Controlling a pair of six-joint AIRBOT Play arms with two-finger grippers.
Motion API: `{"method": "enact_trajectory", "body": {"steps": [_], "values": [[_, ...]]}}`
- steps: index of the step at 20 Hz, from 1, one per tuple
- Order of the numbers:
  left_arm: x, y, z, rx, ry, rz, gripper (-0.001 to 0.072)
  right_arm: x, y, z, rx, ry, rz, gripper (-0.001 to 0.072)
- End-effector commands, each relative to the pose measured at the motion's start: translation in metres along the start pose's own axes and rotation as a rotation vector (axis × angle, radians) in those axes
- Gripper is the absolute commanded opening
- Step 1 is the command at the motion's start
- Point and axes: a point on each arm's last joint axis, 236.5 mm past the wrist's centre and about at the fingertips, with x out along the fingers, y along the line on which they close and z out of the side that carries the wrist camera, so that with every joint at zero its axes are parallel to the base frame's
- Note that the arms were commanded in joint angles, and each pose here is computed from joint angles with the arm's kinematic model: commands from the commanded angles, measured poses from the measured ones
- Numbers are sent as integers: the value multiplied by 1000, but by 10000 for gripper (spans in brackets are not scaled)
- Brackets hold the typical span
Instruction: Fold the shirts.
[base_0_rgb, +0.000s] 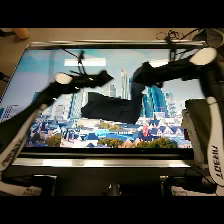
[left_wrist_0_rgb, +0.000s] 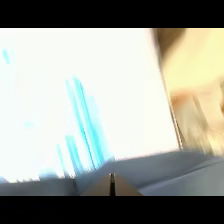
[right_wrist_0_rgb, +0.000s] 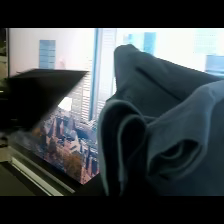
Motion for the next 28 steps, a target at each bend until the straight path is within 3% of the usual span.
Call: {"method": "enact_trajectory", "body": {"steps": [1, 3, 4, 5, 6, 7, 10, 13, 15, 19, 21, 24, 25, 26, 27, 28], "values": [[-122, -22, 94, 149, -258, 90, 26, 108, 25, -14, 76, 39, 131, 23], [-177, -44, 118, 189, -356, 88, 27, 161, 19, -40, 147, 116, 151, 30], [-196, -53, 122, 206, -381, 88, 27, 183, 16, -50, 192, 140, 164, 190], [-211, -61, 122, 222, -394, 88, 27, 195, 16, -53, 224, 148, 194, 594], [-220, -64, 121, 241, -392, 100, 27, 195, 21, -55, 208, 161, 234, 686], [-226, -63, 117, 266, -382, 122, 27, 186, 21, -54, 192, 176, 243, 693], [-224, -47, 104, 321, -315, 201, 28, 129, -21, -48, 88, 229, 106, 693], [-216, -16, 91, 318, -261, 270, 28, 41, -149, -36, 67, 248, -368, 690], [-210, 6, 75, 304, -204, 309, 28, -1, -223, -63, 198, 334, -618, 663], [-201, 29, 55, 265, -140, 331, 28, 58, -227, -96, 295, 317, -444, 665], [-201, 28, 51, 264, -128, 329, 28, 84, -233, -90, 286, 258, -437, 661], [-204, 23, 52, 272, -137, 324, 28, 113, -223, -78, 341, 187, -354, 579], [-204, 22, 52, 273, -138, 324, 28, 118, -220, -72, 362, 160, -329, 518], [-205, 22, 52, 273, -138, 324, 28, 122, -215, -67, 365, 144, -298, 375], [-205, 23, 52, 273, -138, 324, 28, 122, -208, -62, 346, 134, -267, 119], [-205, 23, 52, 273, -138, 324, 28, 119, -200, -56, 333, 131, -230, 24]]}}
